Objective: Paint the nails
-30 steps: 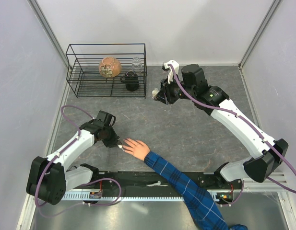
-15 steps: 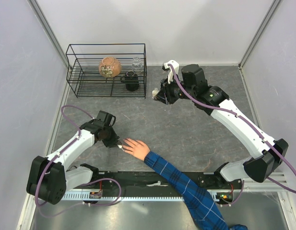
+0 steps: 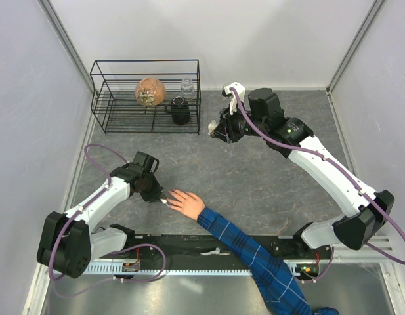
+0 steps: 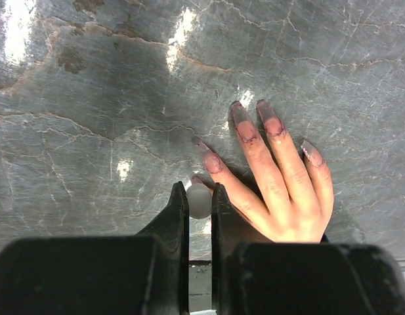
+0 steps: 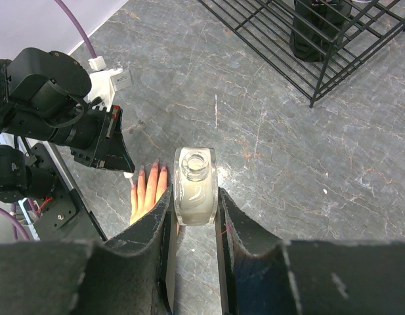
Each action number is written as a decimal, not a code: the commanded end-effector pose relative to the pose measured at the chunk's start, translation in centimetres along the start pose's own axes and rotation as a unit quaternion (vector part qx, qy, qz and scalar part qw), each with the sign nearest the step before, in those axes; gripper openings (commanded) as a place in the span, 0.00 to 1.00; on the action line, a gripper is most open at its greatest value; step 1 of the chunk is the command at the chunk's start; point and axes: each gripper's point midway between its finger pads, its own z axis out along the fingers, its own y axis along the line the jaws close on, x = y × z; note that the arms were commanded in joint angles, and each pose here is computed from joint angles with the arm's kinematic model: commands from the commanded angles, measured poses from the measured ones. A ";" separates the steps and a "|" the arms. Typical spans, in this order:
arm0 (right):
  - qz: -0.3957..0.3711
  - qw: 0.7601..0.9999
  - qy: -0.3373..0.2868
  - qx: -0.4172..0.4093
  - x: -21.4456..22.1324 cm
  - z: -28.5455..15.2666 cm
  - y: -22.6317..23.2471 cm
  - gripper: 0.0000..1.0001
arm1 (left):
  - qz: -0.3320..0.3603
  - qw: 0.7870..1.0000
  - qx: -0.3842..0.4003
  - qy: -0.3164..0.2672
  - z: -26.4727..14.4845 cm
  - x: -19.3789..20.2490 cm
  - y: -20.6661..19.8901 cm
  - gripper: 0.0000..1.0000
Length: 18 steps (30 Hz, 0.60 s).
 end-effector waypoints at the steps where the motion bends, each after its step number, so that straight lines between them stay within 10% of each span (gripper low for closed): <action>1: -0.010 0.999 -0.035 -0.005 -2.1 -0.3 0.3 0.00 | -0.003 1.000 0.004 -0.029 -0.3 -1.7 -0.7 0.02; 18: -0.009 0.999 -0.033 -0.007 -2.1 0.0 0.0 0.00 | 0.009 0.999 0.007 -0.036 -0.4 -2.4 -1.4 0.02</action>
